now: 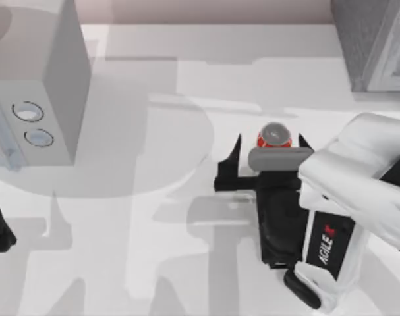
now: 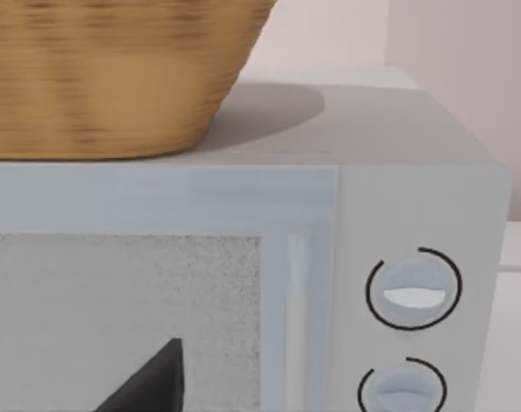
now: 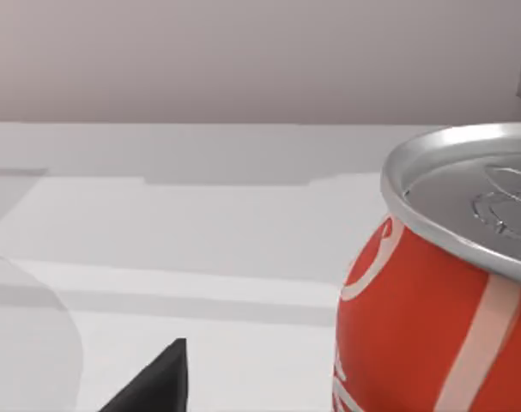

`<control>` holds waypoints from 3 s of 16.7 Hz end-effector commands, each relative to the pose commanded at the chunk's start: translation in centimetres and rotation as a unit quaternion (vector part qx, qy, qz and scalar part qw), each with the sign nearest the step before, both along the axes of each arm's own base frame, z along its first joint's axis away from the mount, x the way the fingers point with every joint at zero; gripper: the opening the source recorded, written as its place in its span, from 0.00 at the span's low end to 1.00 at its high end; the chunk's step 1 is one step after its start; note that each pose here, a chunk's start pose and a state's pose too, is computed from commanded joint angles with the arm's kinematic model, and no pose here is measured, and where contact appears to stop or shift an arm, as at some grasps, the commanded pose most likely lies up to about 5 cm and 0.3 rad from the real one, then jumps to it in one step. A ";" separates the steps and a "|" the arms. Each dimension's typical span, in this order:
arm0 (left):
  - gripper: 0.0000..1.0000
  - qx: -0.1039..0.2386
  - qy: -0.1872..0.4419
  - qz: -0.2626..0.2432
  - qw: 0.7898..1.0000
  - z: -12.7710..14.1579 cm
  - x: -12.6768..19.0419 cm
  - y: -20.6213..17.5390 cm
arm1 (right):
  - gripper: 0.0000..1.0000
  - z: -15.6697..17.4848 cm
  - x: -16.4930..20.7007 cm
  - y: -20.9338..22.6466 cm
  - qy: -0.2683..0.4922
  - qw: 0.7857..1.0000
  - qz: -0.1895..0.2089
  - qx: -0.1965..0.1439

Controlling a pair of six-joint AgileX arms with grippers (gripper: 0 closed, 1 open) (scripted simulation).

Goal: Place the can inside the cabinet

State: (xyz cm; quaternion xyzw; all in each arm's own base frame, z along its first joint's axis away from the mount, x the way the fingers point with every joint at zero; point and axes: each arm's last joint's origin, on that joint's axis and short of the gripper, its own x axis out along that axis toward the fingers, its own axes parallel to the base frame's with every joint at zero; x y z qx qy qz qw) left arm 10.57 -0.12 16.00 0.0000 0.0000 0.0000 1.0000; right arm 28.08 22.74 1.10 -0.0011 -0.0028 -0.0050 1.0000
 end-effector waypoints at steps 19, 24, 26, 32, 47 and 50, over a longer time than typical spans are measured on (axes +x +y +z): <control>1.00 0.000 0.000 0.000 1.000 0.0 0.0 0.0 | 0.00 0.0 0.0 0.0 0.000 1.000 0.000 0.000; 1.00 0.000 0.000 0.000 1.000 0.0 0.0 0.0 | 0.00 0.0 0.0 0.0 0.000 1.000 0.000 0.000; 1.00 0.000 0.000 0.000 1.000 0.0 0.0 0.0 | 0.00 0.0 -0.1 0.0 0.001 1.000 0.001 0.000; 1.00 0.000 0.000 0.000 1.000 0.0 0.0 0.0 | 0.00 3.2 0.6 0.4 -0.002 1.000 0.001 0.004; 1.00 0.000 0.000 0.000 1.000 0.0 0.0 0.0 | 0.00 13.5 0.3 0.2 0.000 1.000 0.002 0.001; 1.00 0.000 0.000 0.000 1.000 0.0 0.0 0.0 | 0.00 14.9 0.0 0.1 0.001 1.000 0.001 0.000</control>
